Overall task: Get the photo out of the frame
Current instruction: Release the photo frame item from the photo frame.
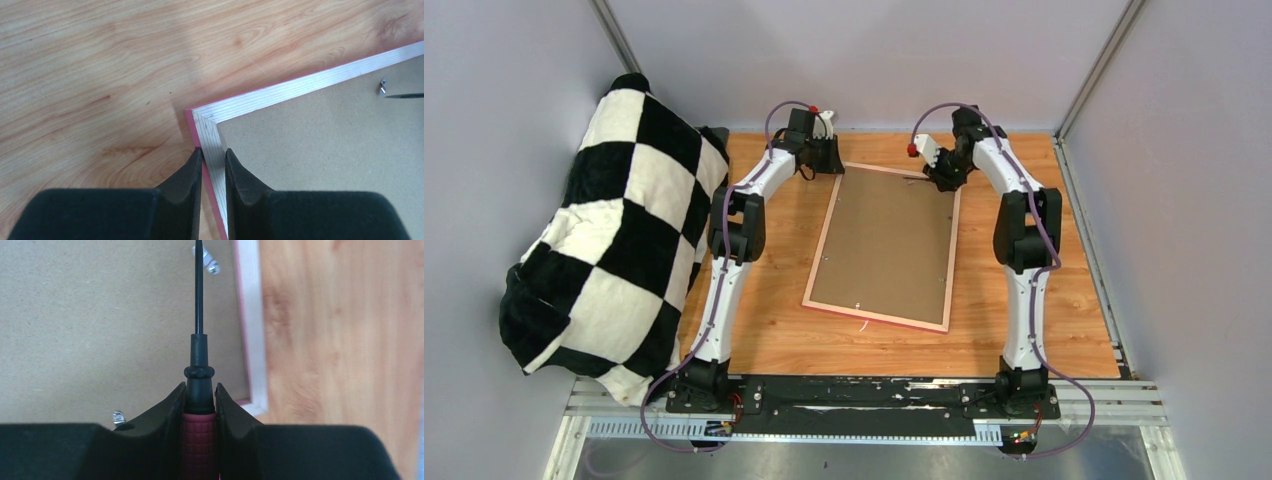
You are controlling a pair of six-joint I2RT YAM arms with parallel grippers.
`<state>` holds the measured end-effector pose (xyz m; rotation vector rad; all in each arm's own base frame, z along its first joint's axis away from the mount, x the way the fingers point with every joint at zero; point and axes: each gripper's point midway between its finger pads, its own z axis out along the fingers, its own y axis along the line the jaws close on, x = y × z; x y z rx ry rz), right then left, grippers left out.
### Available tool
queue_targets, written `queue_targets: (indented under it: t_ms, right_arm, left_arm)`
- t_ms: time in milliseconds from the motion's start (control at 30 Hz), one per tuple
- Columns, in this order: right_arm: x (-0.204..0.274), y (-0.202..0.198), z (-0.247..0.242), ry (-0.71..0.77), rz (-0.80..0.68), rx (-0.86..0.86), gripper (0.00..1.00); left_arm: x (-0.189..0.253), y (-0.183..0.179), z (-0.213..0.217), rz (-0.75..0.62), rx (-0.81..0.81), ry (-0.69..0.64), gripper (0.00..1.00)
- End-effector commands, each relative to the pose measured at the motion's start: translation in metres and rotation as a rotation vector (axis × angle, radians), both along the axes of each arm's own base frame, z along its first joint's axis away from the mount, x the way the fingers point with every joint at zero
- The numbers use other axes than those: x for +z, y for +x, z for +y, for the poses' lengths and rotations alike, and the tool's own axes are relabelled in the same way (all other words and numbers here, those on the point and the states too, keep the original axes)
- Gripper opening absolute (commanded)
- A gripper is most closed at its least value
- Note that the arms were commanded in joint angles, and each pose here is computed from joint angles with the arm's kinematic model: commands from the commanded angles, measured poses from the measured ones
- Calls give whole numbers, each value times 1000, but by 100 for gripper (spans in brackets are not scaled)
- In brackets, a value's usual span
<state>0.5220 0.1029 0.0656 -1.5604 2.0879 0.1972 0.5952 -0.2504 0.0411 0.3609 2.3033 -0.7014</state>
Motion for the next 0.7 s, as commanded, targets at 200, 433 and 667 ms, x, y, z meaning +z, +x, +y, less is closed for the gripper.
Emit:
queue_targets:
  t_ms: [200,433,667]
  right_arm:
    - [70,31,14,-282,-343,180,0]
    - [74,51,16,-563,-466,338,0]
    - [68,53,13,-702,-466,429,0]
  left_arm:
    - [-73,-44,-1,219,-37,68,2]
    - [-73,-45,-1,220,-37,68,2]
    - [-74,-45,-1,222,-40,67,2]
